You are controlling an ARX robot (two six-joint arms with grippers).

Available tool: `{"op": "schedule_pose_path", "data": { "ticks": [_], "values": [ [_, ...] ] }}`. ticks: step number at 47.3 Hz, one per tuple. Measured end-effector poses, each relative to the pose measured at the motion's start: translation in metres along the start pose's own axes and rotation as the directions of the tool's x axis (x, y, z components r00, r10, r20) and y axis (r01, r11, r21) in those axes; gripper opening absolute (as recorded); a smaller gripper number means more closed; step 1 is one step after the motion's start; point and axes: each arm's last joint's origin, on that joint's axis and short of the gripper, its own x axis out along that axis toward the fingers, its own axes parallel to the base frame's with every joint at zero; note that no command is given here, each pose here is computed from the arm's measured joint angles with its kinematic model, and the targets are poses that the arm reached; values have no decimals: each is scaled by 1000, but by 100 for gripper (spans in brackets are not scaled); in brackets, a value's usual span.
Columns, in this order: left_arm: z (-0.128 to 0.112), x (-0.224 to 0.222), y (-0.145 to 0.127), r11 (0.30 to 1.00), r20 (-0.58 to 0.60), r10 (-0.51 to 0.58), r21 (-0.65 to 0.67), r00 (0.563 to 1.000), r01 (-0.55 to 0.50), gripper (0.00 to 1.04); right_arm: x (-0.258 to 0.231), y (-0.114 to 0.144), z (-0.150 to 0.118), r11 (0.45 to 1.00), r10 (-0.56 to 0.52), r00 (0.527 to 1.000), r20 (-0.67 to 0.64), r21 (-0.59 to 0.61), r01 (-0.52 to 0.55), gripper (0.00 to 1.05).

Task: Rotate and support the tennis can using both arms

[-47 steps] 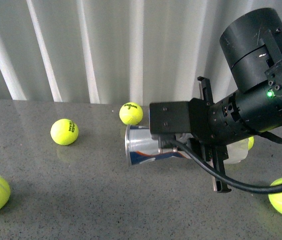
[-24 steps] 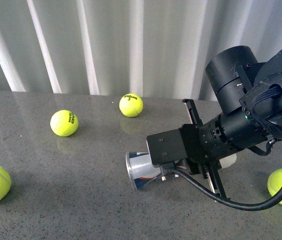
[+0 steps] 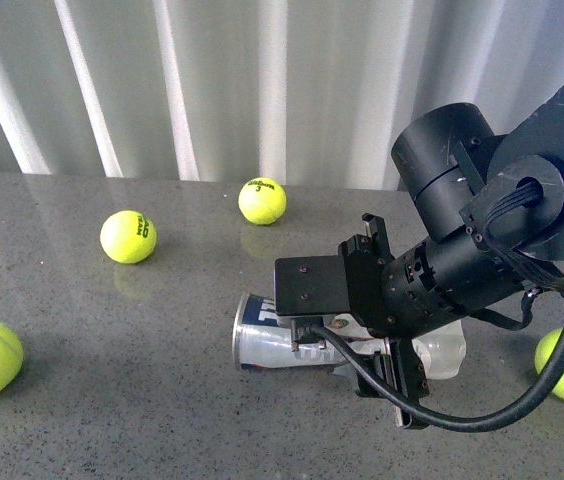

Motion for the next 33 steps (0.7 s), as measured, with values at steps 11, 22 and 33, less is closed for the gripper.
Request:
{"op": "schedule_pose_path", "data": {
  "ticks": [11, 22, 33],
  "values": [
    [0, 0, 0, 1000, 0, 0, 0, 1000, 0, 98, -17, 1, 7, 1000, -15, 999, 41, 27, 14, 100],
    [0, 0, 0, 1000, 0, 0, 0, 1000, 0, 98, -39, 5, 16, 997, -28, 994, 106, 75, 20, 98],
    [0, 0, 0, 1000, 0, 0, 0, 1000, 0, 98, -92, -10, 37, 938, -188, 952, 243, 331, 101, 98]
  ]
}}
